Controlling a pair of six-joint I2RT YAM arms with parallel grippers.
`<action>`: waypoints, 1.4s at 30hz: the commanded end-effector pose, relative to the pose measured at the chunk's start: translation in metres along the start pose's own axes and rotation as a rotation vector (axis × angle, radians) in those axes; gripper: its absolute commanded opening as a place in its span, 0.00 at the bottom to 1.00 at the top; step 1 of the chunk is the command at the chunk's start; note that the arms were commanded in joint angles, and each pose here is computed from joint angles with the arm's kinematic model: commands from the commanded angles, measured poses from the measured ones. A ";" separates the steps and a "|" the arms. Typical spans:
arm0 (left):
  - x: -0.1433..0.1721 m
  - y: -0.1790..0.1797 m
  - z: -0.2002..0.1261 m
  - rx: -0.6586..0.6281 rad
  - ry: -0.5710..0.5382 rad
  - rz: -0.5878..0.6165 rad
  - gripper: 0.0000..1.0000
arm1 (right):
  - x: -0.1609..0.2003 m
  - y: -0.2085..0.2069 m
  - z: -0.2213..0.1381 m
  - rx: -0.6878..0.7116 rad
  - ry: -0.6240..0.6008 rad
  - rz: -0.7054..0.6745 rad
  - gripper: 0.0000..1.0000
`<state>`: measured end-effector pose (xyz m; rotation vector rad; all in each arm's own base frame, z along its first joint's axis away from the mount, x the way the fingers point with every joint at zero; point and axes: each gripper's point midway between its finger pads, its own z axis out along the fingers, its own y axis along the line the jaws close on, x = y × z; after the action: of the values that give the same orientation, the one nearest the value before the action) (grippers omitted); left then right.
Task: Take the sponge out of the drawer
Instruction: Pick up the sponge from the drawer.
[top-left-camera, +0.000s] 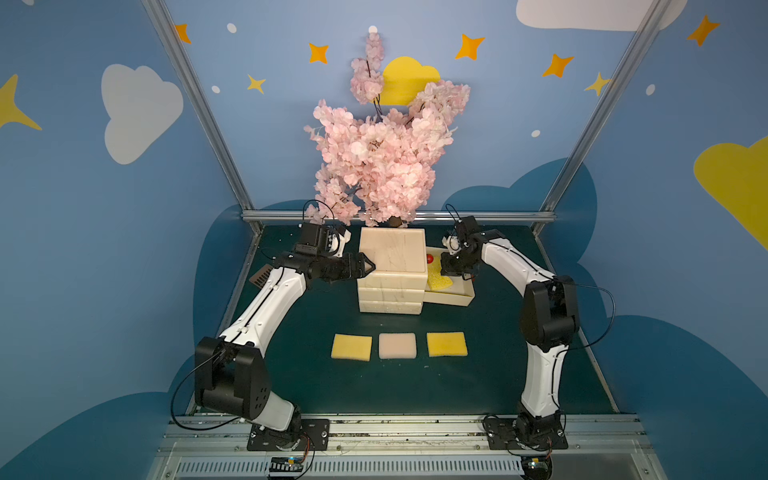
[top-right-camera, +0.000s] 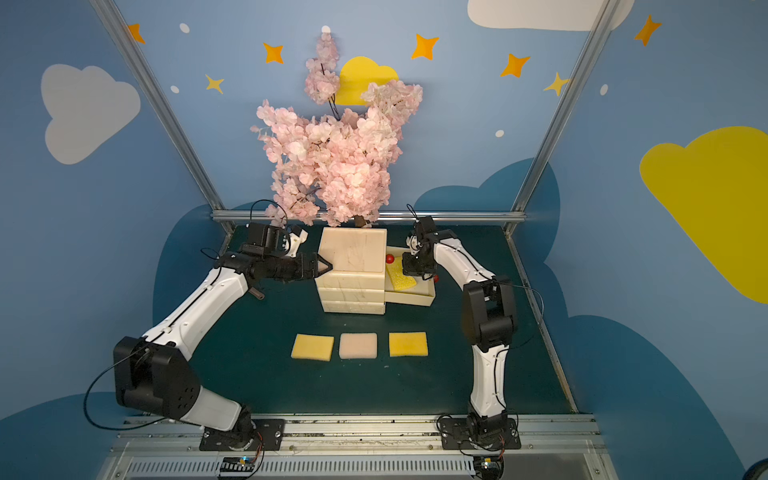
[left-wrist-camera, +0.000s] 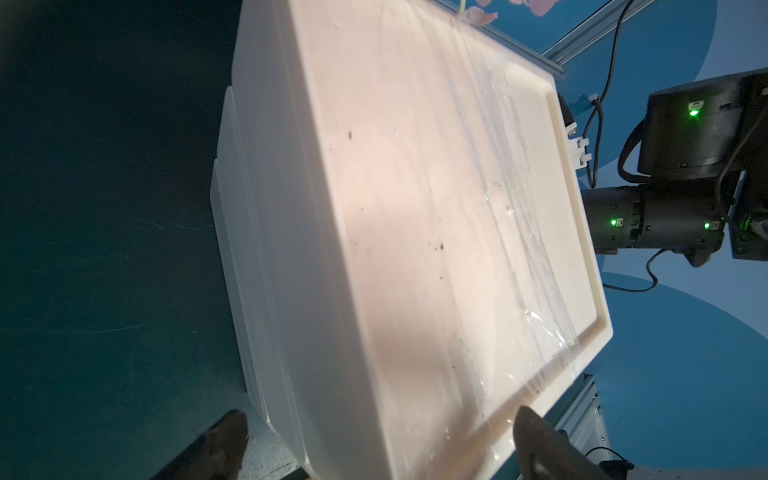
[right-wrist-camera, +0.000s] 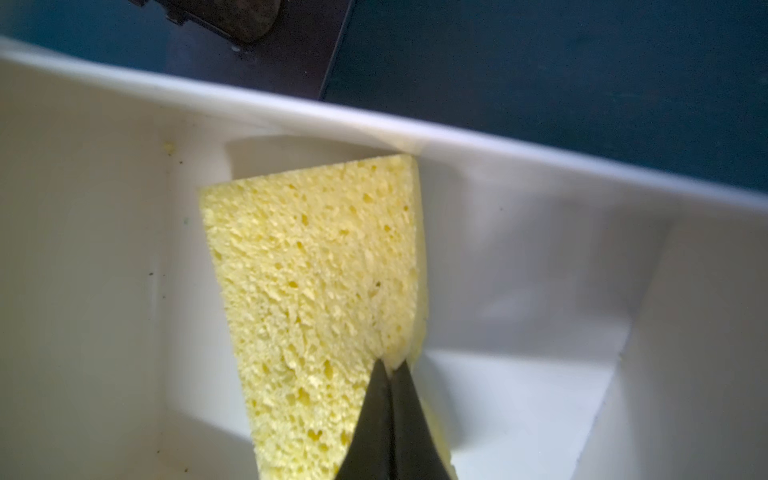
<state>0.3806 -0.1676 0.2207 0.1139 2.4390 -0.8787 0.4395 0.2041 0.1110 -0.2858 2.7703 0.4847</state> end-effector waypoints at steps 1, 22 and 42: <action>0.000 -0.007 -0.006 0.020 -0.012 0.023 0.99 | -0.015 0.008 -0.044 0.038 -0.119 -0.070 0.00; -0.008 -0.058 -0.063 0.127 -0.127 0.187 0.98 | 0.046 0.088 -0.182 0.065 -0.358 -0.598 0.00; 0.043 -0.139 -0.061 0.498 0.031 0.329 0.91 | 0.092 0.198 -0.185 -0.211 -0.193 -1.018 0.00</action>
<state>0.2864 -0.2392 0.3150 0.6467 2.1143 -1.2729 0.2664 0.3100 0.3023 -1.4030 2.0217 0.5014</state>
